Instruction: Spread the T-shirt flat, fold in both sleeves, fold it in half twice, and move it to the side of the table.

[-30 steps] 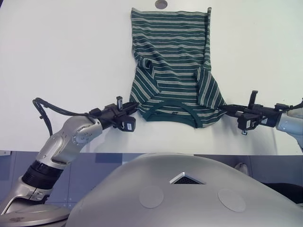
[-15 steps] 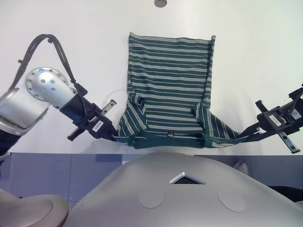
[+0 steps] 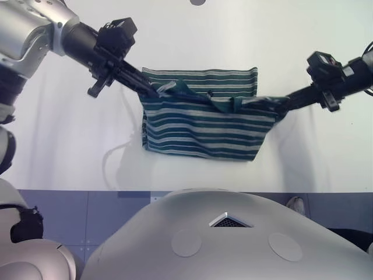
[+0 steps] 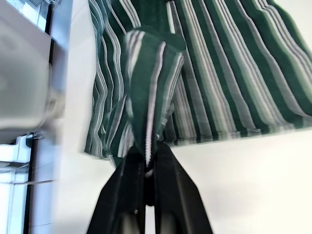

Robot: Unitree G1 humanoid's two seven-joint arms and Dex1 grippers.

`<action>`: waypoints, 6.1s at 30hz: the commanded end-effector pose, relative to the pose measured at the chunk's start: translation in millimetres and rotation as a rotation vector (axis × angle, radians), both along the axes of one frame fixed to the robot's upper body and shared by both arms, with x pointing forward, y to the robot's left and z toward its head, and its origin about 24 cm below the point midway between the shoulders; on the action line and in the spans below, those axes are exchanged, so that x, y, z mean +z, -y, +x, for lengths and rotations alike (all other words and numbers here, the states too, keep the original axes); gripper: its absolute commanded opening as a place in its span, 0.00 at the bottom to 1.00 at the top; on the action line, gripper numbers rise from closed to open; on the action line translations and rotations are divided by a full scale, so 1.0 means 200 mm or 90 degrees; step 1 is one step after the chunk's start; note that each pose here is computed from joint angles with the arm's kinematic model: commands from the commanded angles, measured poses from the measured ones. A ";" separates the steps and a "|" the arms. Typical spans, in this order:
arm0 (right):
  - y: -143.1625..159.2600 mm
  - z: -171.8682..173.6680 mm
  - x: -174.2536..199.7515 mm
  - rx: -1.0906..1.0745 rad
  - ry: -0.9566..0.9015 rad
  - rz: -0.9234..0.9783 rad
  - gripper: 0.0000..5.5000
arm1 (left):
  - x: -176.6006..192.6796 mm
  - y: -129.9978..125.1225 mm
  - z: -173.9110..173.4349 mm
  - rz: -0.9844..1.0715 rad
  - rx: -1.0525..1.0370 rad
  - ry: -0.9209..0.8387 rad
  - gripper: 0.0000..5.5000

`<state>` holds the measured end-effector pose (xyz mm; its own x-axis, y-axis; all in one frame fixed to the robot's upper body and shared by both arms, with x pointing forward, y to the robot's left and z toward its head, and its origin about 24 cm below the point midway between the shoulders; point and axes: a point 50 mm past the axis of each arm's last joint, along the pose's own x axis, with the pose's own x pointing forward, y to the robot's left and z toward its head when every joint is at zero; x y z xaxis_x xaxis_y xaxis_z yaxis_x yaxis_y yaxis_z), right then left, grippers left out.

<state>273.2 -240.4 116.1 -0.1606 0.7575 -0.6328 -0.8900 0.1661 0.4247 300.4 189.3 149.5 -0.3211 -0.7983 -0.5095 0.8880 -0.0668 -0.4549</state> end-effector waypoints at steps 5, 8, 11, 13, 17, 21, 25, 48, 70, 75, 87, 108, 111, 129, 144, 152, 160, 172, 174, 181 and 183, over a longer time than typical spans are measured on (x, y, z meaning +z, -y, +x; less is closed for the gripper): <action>0.01 0.23 -0.08 -0.112 0.056 -0.028 0.00 | -0.09 -0.11 0.20 0.067 0.129 0.053 0.01; -0.02 0.25 -0.13 -0.138 0.061 -0.028 0.14 | -0.12 -0.10 0.23 0.053 0.162 0.072 0.12; -0.03 0.27 -0.19 -0.192 0.106 -0.053 0.25 | -0.15 -0.08 0.24 0.040 0.173 0.081 0.22; -0.04 0.30 -0.22 -0.243 0.153 -0.056 0.32 | -0.17 -0.09 0.24 0.042 0.189 0.105 0.29; -0.08 0.39 -0.14 -0.377 0.390 -0.044 0.40 | -0.08 -0.22 0.37 0.101 0.415 0.392 0.38; -0.39 0.19 0.07 -0.351 0.579 0.134 0.40 | 0.28 -0.43 0.40 -0.110 0.818 0.658 0.38; -0.77 -0.08 0.02 -0.221 0.609 0.125 0.40 | 0.50 -0.41 0.09 -0.485 0.992 0.779 0.38; -0.60 -0.48 -0.31 0.574 0.250 -0.080 0.69 | 0.40 -0.08 -0.11 -0.580 1.050 0.667 0.38; -1.26 -0.29 -0.38 0.111 0.537 0.034 0.69 | 0.40 -0.01 -0.12 -0.597 1.007 0.643 0.38; -1.08 -0.31 -0.33 0.364 0.553 0.041 0.69 | 0.40 -0.03 -0.12 -0.595 1.013 0.647 0.38; -0.29 -0.46 -0.08 0.761 0.472 -0.026 0.69 | 0.36 0.04 -0.17 -0.545 0.944 0.639 0.38; -0.12 -0.12 0.46 0.079 0.709 -0.170 0.69 | -0.73 0.89 -0.36 -0.004 -0.158 0.361 0.38; -0.16 -0.11 0.46 0.026 0.748 -0.150 0.69 | -0.87 0.75 -0.28 0.139 -0.042 0.339 0.38; -0.15 -0.06 0.44 -0.099 0.816 -0.091 0.69 | -0.52 0.66 -0.04 0.009 0.563 0.347 0.38; 0.04 0.11 -0.11 0.334 0.950 -0.219 0.98 | -0.39 0.17 -0.21 0.151 -0.228 0.892 0.63; -0.02 0.07 -0.29 0.485 0.963 -0.154 0.98 | -0.59 0.11 -0.36 0.109 -0.377 0.813 0.73; 0.01 -0.01 -0.39 0.498 0.918 -0.097 0.98 | -0.63 0.31 -0.31 0.033 -0.320 0.877 0.73; -0.01 -0.05 -0.43 0.481 0.869 -0.061 0.94 | -0.67 0.32 -0.28 0.061 -0.275 0.869 0.70; -0.02 -0.07 -0.44 0.483 0.861 -0.058 0.87 | -0.68 0.33 -0.28 0.065 -0.282 0.857 0.63; -0.03 -0.08 -0.46 0.484 0.846 -0.048 0.56 | -0.69 0.33 -0.27 0.071 -0.282 0.846 0.34; -0.04 -0.08 -0.47 0.484 0.843 -0.042 0.48 | -0.69 0.34 -0.26 0.070 -0.275 0.848 0.27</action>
<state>270.8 -232.0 44.8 0.2888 0.7705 -0.5682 -0.4336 -0.4239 -0.7952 255.8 112.4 35.2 0.2729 -0.7864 -0.5541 0.5108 -0.3697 0.7762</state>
